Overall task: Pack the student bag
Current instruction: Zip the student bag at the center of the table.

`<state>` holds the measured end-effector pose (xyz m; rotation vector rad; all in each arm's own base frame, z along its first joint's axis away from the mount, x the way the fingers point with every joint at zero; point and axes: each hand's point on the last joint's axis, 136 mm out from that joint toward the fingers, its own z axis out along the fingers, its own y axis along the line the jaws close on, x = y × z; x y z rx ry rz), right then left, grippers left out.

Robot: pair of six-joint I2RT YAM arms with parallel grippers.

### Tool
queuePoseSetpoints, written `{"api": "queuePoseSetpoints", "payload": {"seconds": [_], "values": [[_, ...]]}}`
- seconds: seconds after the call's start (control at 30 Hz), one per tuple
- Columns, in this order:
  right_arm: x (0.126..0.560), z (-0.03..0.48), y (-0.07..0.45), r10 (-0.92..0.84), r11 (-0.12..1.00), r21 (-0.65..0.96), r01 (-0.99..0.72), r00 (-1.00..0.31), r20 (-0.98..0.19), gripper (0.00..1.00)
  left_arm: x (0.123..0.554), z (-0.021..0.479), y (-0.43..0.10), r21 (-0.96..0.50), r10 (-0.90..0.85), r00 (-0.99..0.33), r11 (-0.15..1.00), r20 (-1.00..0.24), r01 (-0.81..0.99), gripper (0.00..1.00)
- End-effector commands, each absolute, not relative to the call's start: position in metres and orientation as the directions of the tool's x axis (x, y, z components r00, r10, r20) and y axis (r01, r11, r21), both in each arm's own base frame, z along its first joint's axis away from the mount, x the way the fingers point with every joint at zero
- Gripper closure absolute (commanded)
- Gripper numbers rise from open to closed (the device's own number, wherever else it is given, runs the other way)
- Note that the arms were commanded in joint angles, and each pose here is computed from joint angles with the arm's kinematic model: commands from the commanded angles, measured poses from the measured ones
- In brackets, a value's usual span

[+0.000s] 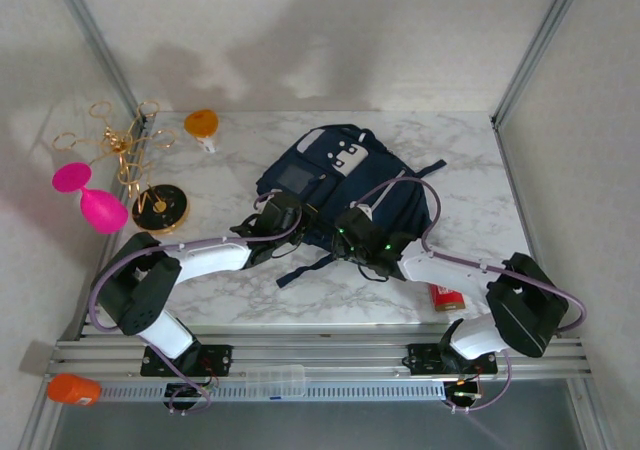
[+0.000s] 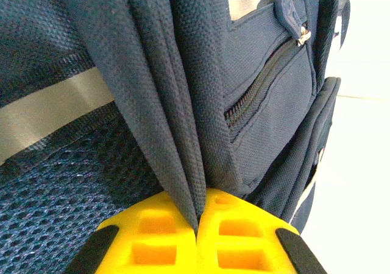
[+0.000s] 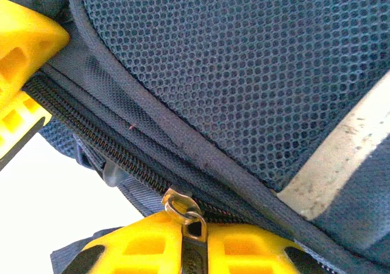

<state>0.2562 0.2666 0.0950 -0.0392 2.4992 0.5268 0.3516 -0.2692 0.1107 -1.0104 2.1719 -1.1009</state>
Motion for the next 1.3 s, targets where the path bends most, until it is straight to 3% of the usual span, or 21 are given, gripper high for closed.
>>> {"api": "queuePoseSetpoints", "payload": {"seconds": [0.0, 0.47, 0.67, 0.83, 0.87, 1.0, 1.1, 1.27], "values": [[0.244, 0.081, 0.228, 0.068, 0.965, 0.252, -0.077, -0.852, -0.520, 0.97, 0.370, 0.131, -0.239, -0.834, -0.829, -0.534, 0.407, -0.166, -0.373, 1.00], [0.222, 0.086, 0.136, 0.049, 0.997, -0.028, 0.075, -0.846, -0.531, 0.98, 0.422, 0.142, -0.175, -0.773, -0.795, -0.530, 0.525, -0.296, -0.356, 1.00], [0.233, 0.114, 0.195, 0.050, 0.983, 0.176, -0.058, -0.831, -0.554, 1.00, 0.454, 0.156, -0.185, -0.756, -0.724, -0.602, 0.589, -0.337, -0.285, 1.00], [0.238, 0.140, 0.252, -0.002, 0.928, 0.301, -0.222, -0.807, -0.590, 1.00, 0.438, 0.177, -0.212, -0.765, -0.603, -0.684, 0.636, -0.410, -0.103, 0.59], [0.239, 0.141, 0.254, 0.004, 0.925, 0.309, -0.223, -0.804, -0.595, 1.00, 0.429, 0.174, -0.209, -0.755, -0.603, -0.683, 0.646, -0.413, -0.114, 0.56], [0.243, 0.135, 0.258, 0.002, 0.922, 0.312, -0.231, -0.801, -0.599, 0.99, 0.380, 0.157, -0.202, -0.790, -0.657, -0.687, 0.580, -0.310, -0.199, 0.50], [0.242, 0.128, 0.260, -0.011, 0.921, 0.308, -0.240, -0.804, -0.595, 0.99, 0.344, 0.161, -0.230, -0.858, -0.694, -0.686, 0.472, -0.219, -0.204, 0.45], [0.242, 0.123, 0.260, -0.012, 0.920, 0.307, -0.243, -0.801, -0.598, 0.99, 0.312, 0.164, -0.280, -0.917, -0.722, -0.687, 0.326, -0.085, -0.230, 0.45]]}}
